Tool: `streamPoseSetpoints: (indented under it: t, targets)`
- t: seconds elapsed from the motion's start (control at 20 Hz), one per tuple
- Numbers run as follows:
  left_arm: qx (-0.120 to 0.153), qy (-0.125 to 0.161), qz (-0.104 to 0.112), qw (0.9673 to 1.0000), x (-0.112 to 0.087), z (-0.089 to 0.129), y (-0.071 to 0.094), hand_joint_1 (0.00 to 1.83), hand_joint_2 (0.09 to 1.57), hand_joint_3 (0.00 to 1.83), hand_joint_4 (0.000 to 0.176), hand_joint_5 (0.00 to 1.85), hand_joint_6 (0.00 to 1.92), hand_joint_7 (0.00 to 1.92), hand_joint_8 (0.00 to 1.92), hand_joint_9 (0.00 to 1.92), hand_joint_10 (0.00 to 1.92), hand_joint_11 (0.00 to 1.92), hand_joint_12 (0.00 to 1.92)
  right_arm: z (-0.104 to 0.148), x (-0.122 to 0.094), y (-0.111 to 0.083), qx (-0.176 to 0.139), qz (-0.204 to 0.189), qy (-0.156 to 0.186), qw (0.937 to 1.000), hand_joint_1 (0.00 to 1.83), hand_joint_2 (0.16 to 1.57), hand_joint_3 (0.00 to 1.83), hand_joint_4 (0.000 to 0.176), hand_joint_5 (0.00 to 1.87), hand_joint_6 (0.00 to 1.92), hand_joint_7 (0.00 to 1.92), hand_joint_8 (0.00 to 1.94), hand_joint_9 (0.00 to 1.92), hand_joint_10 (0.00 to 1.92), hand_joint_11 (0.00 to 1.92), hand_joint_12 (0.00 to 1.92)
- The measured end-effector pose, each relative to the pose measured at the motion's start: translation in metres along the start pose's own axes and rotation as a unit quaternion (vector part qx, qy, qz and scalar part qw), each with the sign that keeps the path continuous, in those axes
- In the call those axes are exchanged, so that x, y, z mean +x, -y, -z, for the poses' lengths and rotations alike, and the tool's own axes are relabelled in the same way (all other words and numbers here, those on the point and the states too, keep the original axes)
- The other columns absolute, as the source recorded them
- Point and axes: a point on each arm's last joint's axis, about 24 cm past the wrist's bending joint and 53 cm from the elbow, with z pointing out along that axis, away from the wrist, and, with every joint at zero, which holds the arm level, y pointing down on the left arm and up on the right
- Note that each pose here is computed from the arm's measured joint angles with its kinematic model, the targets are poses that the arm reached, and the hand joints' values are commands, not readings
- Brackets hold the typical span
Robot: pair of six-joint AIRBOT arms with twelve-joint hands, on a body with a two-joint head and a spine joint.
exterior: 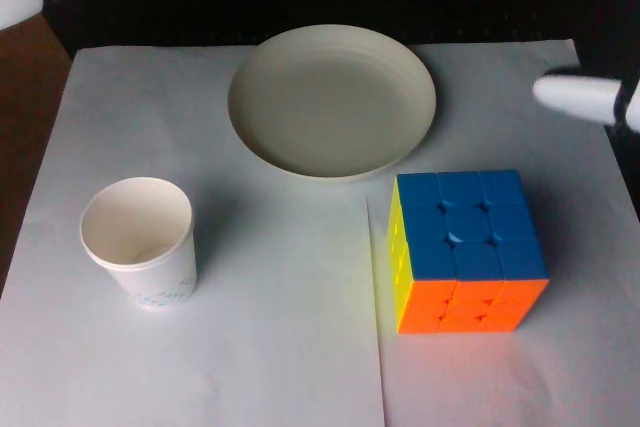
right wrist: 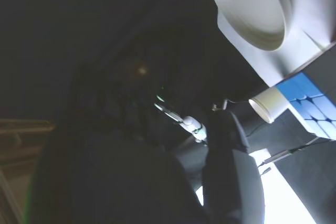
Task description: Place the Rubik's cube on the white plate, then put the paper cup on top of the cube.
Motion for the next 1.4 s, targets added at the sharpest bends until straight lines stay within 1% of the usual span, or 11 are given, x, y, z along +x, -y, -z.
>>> streamPoseSetpoints:
  t: [0.3, 0.35, 0.5, 0.55, 0.8, 0.9, 0.95, 1.05, 1.15, 1.2, 1.4]
  targets:
    - [-0.005, 0.006, 0.001, 1.0000, -0.005, 0.001, -0.003, 0.01, 1.35, 0.00, 0.142, 0.00, 0.00, 0.00, 0.00, 0.00, 0.00, 0.00, 0.00, 0.009, 0.034, -0.024, -0.042, -0.058, -0.059, 0.9957, 0.69, 0.97, 0.00, 0.010, 0.00, 0.00, 0.00, 0.00, 0.00, 0.00, 0.00, 0.33]
    - [-0.006, 0.006, 0.001, 1.0000, -0.005, 0.001, -0.003, 0.04, 1.38, 0.01, 0.119, 0.00, 0.00, 0.00, 0.00, 0.00, 0.00, 0.00, 0.00, 0.012, 0.041, -0.028, -0.046, -0.058, -0.071, 0.9947, 0.65, 0.96, 0.00, 0.000, 0.00, 0.00, 0.00, 0.00, 0.00, 0.00, 0.00, 0.95]
    - [-0.006, 0.006, 0.001, 1.0000, -0.005, 0.001, -0.003, 0.00, 1.36, 0.00, 0.139, 0.01, 0.00, 0.00, 0.00, 0.00, 0.00, 0.00, 0.00, 0.017, 0.062, -0.040, -0.063, -0.099, -0.103, 0.9877, 0.75, 0.96, 0.00, 0.000, 0.00, 0.00, 0.00, 0.00, 0.00, 0.00, 0.00, 0.03]
    - [-0.007, 0.007, 0.001, 1.0000, -0.006, 0.001, -0.003, 0.00, 1.39, 0.01, 0.104, 0.01, 0.00, 0.00, 0.00, 0.00, 0.00, 0.00, 0.00, 0.018, 0.073, -0.041, -0.064, -0.104, -0.113, 0.9860, 0.72, 0.97, 0.00, 0.000, 0.00, 0.00, 0.00, 0.00, 0.00, 0.00, 0.00, 0.00]
    - [-0.014, 0.005, 0.001, 0.9999, -0.005, 0.001, -0.007, 0.01, 1.39, 0.00, 0.122, 0.02, 0.00, 0.00, 0.00, 0.00, 0.00, 0.00, 0.00, 0.012, 0.101, -0.051, -0.075, -0.129, -0.140, 0.9788, 0.71, 0.94, 0.00, 0.000, 0.00, 0.00, 0.00, 0.00, 0.00, 0.00, 0.00, 0.00]
    - [-0.015, 0.006, 0.002, 0.9999, -0.005, 0.001, -0.007, 0.01, 1.40, 0.00, 0.103, 0.03, 0.00, 0.00, 0.00, 0.00, 0.00, 0.00, 0.00, 0.008, 0.116, -0.050, -0.071, -0.144, -0.156, 0.9746, 0.70, 0.94, 0.00, 0.000, 0.00, 0.00, 0.00, 0.00, 0.00, 0.00, 0.01, 0.00]
    - [-0.016, 0.007, 0.002, 0.9998, -0.006, 0.001, -0.008, 0.04, 1.40, 0.00, 0.108, 0.03, 0.00, 0.00, 0.00, 0.00, 0.00, 0.00, 0.00, 0.007, 0.123, -0.048, -0.067, -0.145, -0.163, 0.9735, 0.69, 0.94, 0.00, 0.000, 0.00, 0.00, 0.00, 0.00, 0.00, 0.00, 0.04, 0.02]
    - [-0.017, 0.008, 0.003, 0.9998, -0.006, 0.001, -0.008, 0.03, 1.39, 0.00, 0.121, 0.03, 0.00, 0.00, 0.00, 0.00, 0.00, 0.00, 0.00, 0.005, 0.129, -0.046, -0.063, -0.147, -0.168, 0.9726, 0.79, 0.92, 0.00, 0.000, 0.00, 0.00, 0.00, 0.00, 0.00, 0.00, 0.00, 0.66]
    - [-0.016, 0.008, 0.002, 0.9998, -0.006, 0.001, -0.008, 0.01, 1.45, 0.01, 0.107, 0.03, 0.00, 0.00, 0.00, 0.00, 0.00, 0.00, 0.00, 0.004, 0.137, -0.040, -0.053, -0.147, -0.178, 0.9714, 0.75, 0.92, 0.00, 0.000, 0.00, 0.00, 0.00, 0.00, 0.00, 0.00, 0.00, 0.29]
    - [-0.016, 0.008, 0.003, 0.9998, -0.006, 0.001, -0.008, 0.03, 1.43, 0.00, 0.106, 0.03, 0.00, 0.00, 0.00, 0.00, 0.00, 0.00, 0.00, 0.004, 0.141, -0.037, -0.046, -0.145, -0.185, 0.9709, 0.71, 0.92, 0.00, 0.000, 0.00, 0.00, 0.00, 0.00, 0.00, 0.00, 0.00, 0.70]
    - [-0.018, 0.010, 0.004, 0.9998, -0.007, 0.001, -0.008, 0.03, 1.45, 0.01, 0.097, 0.04, 0.00, 0.00, 0.00, 0.00, 0.00, 0.00, 0.00, 0.002, 0.152, -0.031, -0.035, -0.148, -0.195, 0.9689, 0.77, 0.95, 0.00, 0.000, 0.00, 0.00, 0.03, 0.00, 0.08, 0.03, 0.00, 1.03]
